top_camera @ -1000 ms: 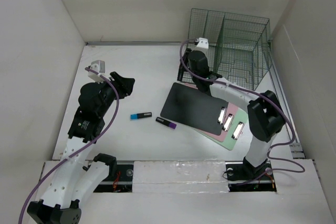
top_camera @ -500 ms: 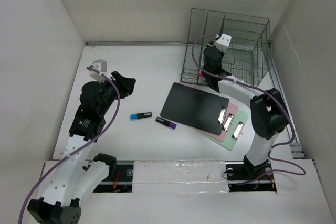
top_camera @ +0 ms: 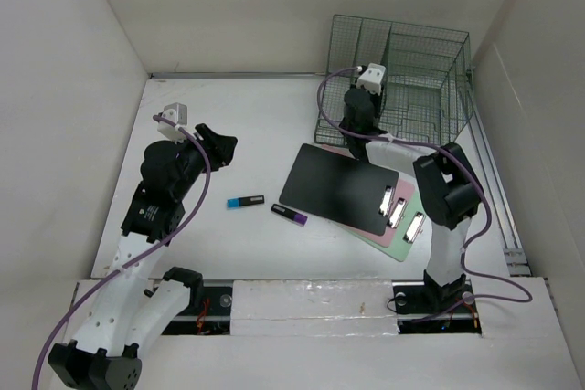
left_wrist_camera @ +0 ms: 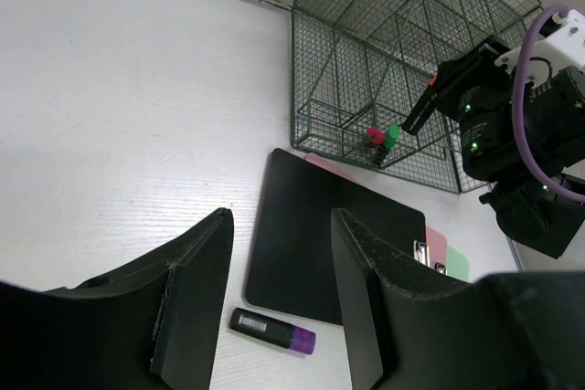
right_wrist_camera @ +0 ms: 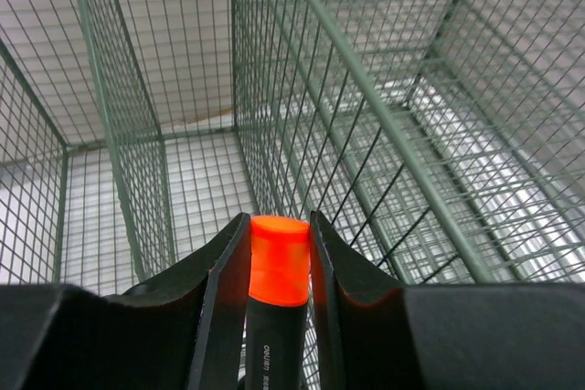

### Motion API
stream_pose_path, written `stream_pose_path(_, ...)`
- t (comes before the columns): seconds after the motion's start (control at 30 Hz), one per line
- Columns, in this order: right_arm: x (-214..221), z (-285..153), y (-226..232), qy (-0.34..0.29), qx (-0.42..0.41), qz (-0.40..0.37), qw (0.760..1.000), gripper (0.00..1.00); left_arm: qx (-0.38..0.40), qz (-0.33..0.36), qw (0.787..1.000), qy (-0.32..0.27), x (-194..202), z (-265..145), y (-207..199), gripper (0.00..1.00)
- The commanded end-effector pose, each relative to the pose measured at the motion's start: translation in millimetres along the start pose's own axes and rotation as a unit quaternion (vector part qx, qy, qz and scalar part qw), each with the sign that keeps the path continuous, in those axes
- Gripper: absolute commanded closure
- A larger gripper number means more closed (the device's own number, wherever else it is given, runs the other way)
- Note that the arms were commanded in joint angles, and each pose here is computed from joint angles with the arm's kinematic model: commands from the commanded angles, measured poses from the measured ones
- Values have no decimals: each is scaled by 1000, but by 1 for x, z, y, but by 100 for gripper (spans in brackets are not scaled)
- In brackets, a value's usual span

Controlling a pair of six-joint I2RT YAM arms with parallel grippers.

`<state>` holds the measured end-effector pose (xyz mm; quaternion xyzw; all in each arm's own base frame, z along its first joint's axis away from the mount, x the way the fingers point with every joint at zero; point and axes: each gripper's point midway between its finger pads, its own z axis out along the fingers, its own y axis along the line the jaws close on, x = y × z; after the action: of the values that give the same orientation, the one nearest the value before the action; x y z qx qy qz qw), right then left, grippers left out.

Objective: Organize the desk

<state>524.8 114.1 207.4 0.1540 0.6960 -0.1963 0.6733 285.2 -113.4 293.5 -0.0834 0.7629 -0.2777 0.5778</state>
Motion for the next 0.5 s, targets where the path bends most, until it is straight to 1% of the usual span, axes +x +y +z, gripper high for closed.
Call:
stream_pose_path(0.0,-24,-2,-7,-37,30,20,999,80,19,8,1000,-22,-14,-1,-10,57)
stream_pose_path(0.13,-23,-3,-12,-44,39,8,998,81,21,9,1000,-22,-14,-2,-10,57)
stream_pose_path(0.33,-11,-7,-14,-49,63,-33,996,82,21,9,999,-23,-14,-2,-10,57)
stream_pose_path(0.47,-5,-10,-10,-47,61,-45,996,83,22,9,999,-23,-13,-2,-10,57)
